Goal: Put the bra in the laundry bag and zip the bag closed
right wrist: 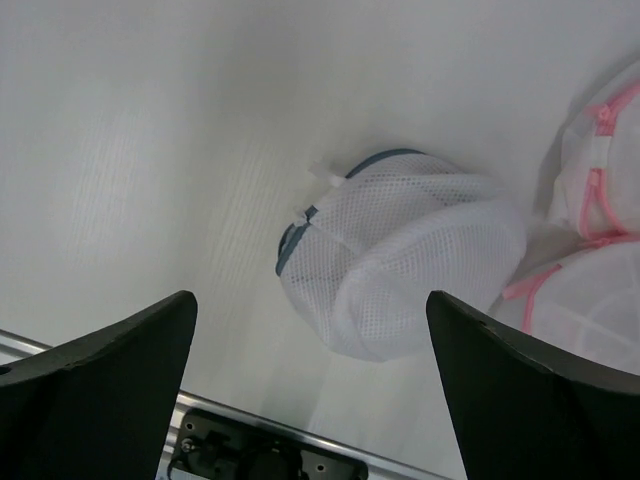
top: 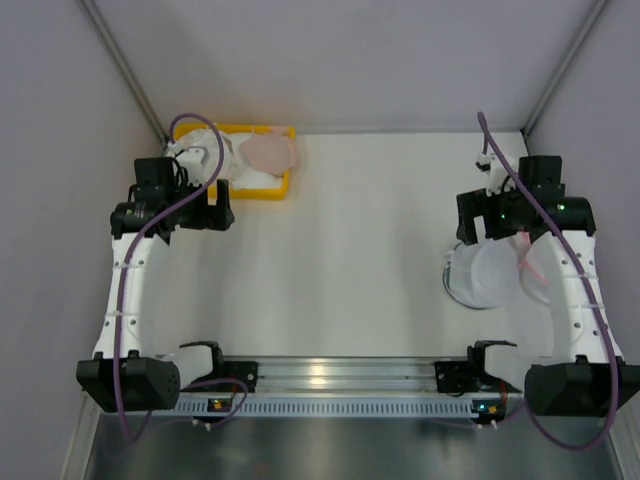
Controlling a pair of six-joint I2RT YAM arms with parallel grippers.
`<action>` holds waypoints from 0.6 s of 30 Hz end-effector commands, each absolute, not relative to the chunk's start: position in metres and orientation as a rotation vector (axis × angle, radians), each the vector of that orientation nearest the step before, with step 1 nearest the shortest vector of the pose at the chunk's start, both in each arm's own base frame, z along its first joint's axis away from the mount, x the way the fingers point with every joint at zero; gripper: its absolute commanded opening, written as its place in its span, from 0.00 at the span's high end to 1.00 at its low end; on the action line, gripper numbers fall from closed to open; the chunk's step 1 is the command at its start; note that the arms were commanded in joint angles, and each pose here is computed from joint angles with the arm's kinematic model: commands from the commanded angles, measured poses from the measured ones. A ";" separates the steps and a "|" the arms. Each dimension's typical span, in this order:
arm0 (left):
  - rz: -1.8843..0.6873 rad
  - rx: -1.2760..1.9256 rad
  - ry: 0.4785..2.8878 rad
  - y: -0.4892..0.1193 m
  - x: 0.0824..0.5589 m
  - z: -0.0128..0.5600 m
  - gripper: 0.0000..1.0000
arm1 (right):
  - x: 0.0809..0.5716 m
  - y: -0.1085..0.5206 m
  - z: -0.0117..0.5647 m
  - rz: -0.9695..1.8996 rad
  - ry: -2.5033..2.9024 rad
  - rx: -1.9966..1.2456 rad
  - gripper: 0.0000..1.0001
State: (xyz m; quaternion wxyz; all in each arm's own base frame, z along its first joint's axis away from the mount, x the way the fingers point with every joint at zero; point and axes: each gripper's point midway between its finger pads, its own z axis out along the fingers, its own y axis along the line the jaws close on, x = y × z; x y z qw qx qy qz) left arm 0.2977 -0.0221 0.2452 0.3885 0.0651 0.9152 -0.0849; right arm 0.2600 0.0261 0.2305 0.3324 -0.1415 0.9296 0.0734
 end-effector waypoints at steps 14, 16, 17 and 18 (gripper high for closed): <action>-0.291 0.197 2.334 -0.032 0.302 0.243 0.01 | 0.223 -0.016 0.115 0.002 2.841 -0.616 0.01; -0.304 0.203 2.331 -0.034 0.302 0.244 0.01 | 0.229 -0.015 0.100 0.015 2.866 -0.620 0.01; -0.307 0.204 2.337 -0.034 0.303 0.242 0.02 | 0.230 -0.012 0.095 0.034 2.877 -0.623 0.01; -0.308 0.204 2.340 -0.034 0.303 0.241 0.01 | 0.236 -0.009 0.086 0.047 2.887 -0.635 0.01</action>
